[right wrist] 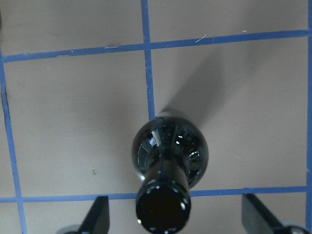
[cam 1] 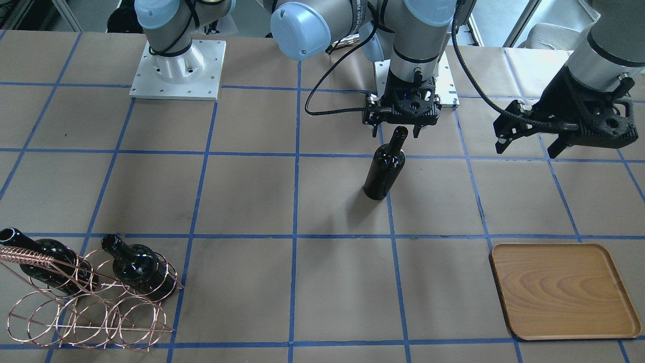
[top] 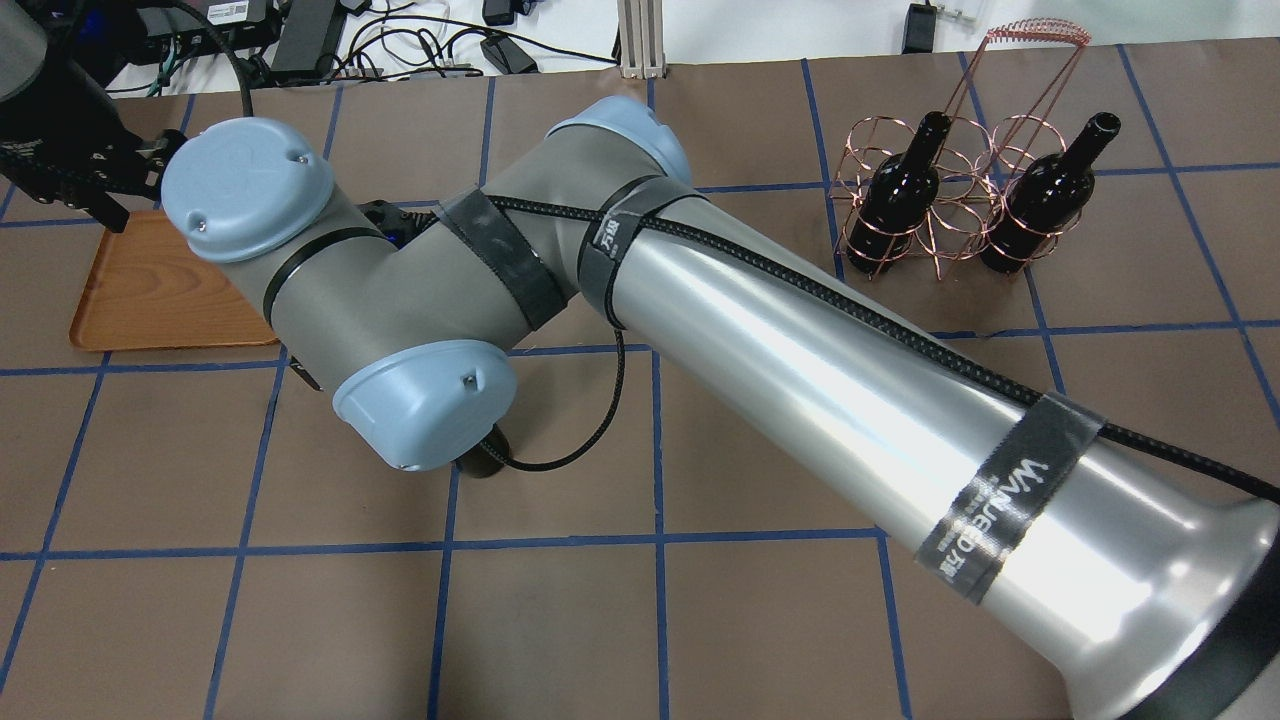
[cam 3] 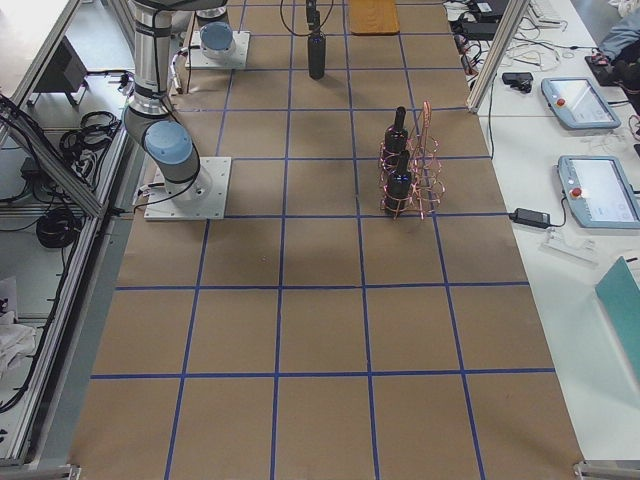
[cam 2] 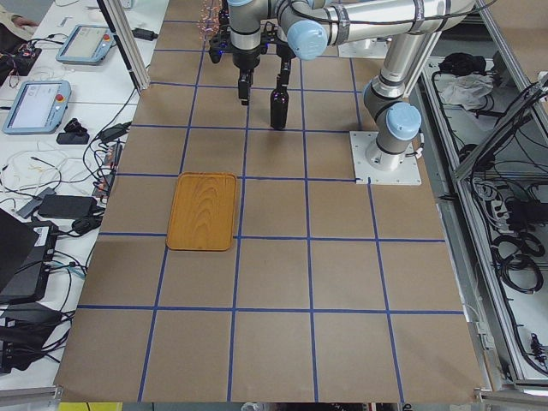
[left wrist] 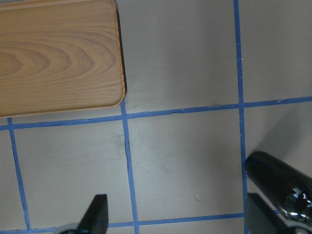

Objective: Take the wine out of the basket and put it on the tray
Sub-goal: 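Lower the bottle upright near the left gripper with the right gripper, then release the bottle and withdraw the right gripper back to the rack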

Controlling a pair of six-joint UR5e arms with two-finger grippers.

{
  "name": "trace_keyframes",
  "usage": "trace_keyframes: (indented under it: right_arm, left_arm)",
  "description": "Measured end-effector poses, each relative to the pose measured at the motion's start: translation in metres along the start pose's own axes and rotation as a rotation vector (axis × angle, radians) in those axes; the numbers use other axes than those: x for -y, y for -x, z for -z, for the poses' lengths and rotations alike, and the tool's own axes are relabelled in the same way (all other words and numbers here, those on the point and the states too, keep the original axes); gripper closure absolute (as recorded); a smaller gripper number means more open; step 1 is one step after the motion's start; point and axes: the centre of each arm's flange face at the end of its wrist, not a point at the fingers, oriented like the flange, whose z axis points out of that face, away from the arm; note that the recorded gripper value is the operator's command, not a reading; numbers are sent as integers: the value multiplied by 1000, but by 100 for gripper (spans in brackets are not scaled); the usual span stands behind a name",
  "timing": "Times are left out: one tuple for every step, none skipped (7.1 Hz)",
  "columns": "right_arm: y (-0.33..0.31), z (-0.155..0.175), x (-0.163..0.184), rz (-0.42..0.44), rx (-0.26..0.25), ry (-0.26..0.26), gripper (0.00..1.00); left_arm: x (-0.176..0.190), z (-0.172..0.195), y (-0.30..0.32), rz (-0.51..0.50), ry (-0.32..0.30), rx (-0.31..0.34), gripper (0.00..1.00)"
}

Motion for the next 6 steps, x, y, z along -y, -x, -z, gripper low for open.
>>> trace_keyframes:
  right_arm:
    - [-5, 17, -2, -1, 13, -14, 0]
    - [-15, 35, -4, -6, 15, -20, 0]
    - [-35, 55, 0, -23, -5, -6, 0]
    - [-65, 78, 11, -43, -23, 7, 0]
    - [-104, 105, 28, -49, -30, 11, 0]
    - [-147, 129, 46, -42, -35, 12, 0]
  left_arm:
    - [0, -1, 0, 0, 1, -3, 0]
    - [0, -1, 0, 0, 1, -2, 0]
    - [0, 0, 0, 1, 0, -1, 0]
    - [-1, 2, -2, 0, -4, -2, 0]
    - [-2, 4, -6, -2, -9, -4, 0]
    - [-3, 5, -17, -9, -10, -7, 0]
